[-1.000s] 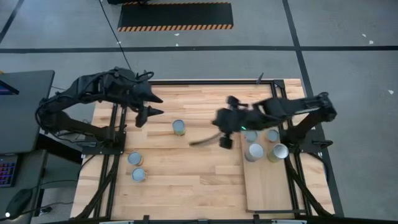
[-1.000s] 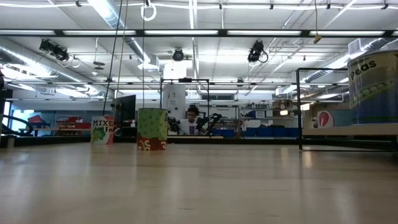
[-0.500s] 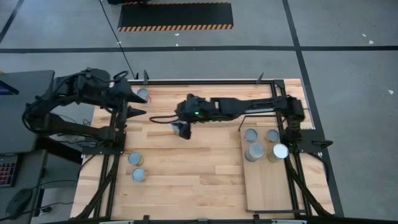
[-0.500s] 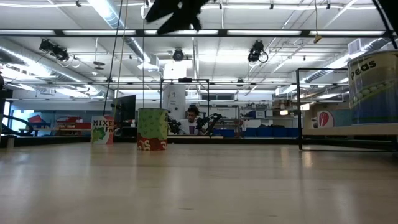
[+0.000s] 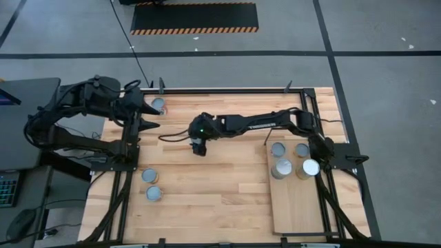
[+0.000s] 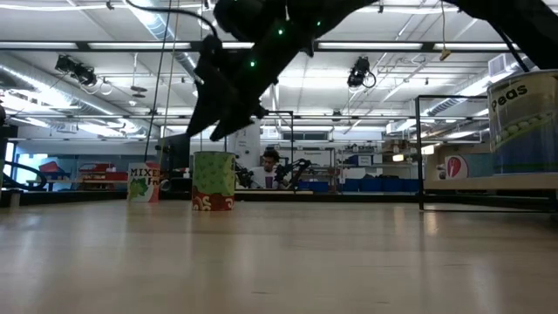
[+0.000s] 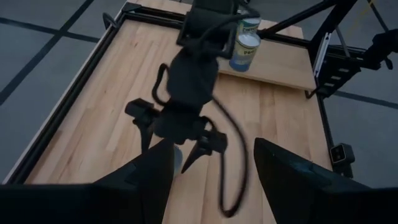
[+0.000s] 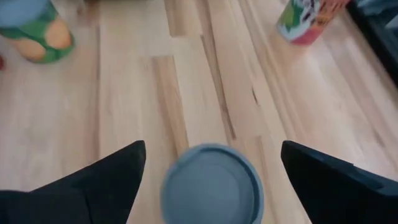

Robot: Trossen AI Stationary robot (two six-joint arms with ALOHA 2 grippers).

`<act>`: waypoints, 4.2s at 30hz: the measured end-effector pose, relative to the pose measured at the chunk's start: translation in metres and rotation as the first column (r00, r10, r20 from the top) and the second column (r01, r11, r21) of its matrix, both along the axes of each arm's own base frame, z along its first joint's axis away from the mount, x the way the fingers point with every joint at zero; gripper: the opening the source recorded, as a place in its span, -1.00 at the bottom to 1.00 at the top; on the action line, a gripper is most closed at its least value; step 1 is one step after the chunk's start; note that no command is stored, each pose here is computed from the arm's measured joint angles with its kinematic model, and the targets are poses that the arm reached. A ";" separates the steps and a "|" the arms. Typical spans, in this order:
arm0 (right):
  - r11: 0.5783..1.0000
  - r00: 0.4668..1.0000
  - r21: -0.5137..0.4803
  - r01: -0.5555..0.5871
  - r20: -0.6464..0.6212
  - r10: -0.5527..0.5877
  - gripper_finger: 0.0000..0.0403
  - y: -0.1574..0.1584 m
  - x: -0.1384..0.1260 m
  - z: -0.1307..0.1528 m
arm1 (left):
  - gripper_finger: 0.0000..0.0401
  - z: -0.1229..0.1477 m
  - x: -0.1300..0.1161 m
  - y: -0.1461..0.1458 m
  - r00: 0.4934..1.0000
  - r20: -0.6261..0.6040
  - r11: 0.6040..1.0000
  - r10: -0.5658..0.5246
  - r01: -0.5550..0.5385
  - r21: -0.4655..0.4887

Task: Pick and place cans onto a shelf
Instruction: Put the canned spaghetti sauce on the shelf

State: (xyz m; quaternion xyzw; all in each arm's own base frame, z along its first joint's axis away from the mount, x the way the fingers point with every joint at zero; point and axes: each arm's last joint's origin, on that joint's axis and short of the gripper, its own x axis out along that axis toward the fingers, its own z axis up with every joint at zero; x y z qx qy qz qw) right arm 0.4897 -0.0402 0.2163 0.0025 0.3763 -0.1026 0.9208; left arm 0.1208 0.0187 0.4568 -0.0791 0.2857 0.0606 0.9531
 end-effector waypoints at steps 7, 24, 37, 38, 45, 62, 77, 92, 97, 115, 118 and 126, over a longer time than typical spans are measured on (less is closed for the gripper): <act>0.999 0.999 0.044 0.027 -0.041 -0.025 0.95 -0.013 0.003 -0.020 | 0.13 0.000 0.000 0.000 1.000 -0.003 1.000 -0.010 0.010 0.015; 0.989 0.994 0.143 -0.032 -0.100 0.047 0.64 -0.018 -0.005 -0.033 | 0.13 0.001 0.000 0.001 1.000 0.001 0.998 -0.018 0.018 0.061; 0.987 0.994 0.127 -0.101 -0.027 0.105 0.44 0.011 -0.040 0.070 | 0.13 0.011 0.006 0.003 0.992 0.124 0.997 0.039 -0.047 0.063; 0.985 0.992 0.129 -0.113 -0.041 0.119 0.44 0.017 -0.048 0.080 | 0.13 0.014 0.008 0.003 0.986 0.159 0.997 0.050 -0.058 0.048; 0.957 0.954 0.158 -0.244 -0.136 0.266 0.44 0.083 -0.119 0.141 | 0.13 0.031 0.024 0.006 0.934 0.347 0.996 0.083 -0.087 -0.005; 0.896 0.954 0.357 -0.264 0.233 0.188 0.44 0.210 -0.298 0.238 | 0.13 0.016 0.123 -0.008 0.911 0.399 0.966 0.104 0.002 -0.257; 0.508 0.850 0.814 0.280 0.035 -0.526 0.44 0.222 -0.288 0.223 | 0.13 0.023 0.140 -0.031 0.864 0.501 0.944 0.054 0.119 -0.306; 0.565 0.714 0.451 0.691 -0.305 -0.630 0.44 0.223 -0.296 0.167 | 0.13 0.023 0.136 -0.059 0.863 0.503 0.929 -0.044 0.221 -0.298; 0.573 0.694 0.396 0.718 -0.335 -0.637 0.44 0.239 -0.303 0.135 | 0.13 0.022 0.134 -0.072 0.862 0.499 0.919 -0.094 0.268 -0.289; 0.566 0.628 0.271 0.778 -0.340 -0.700 0.51 0.254 -0.335 0.016 | 0.13 0.022 0.132 -0.083 0.862 0.494 0.914 -0.115 0.287 -0.288; 0.572 0.638 0.283 0.770 -0.340 -0.691 0.58 0.254 -0.334 0.010 | 0.13 0.022 0.132 -0.082 0.863 0.494 0.918 -0.101 0.272 -0.287; 0.583 0.649 0.286 0.760 -0.363 -0.669 0.74 0.256 -0.333 0.018 | 0.13 0.022 0.132 -0.082 0.863 0.494 0.919 -0.101 0.272 -0.287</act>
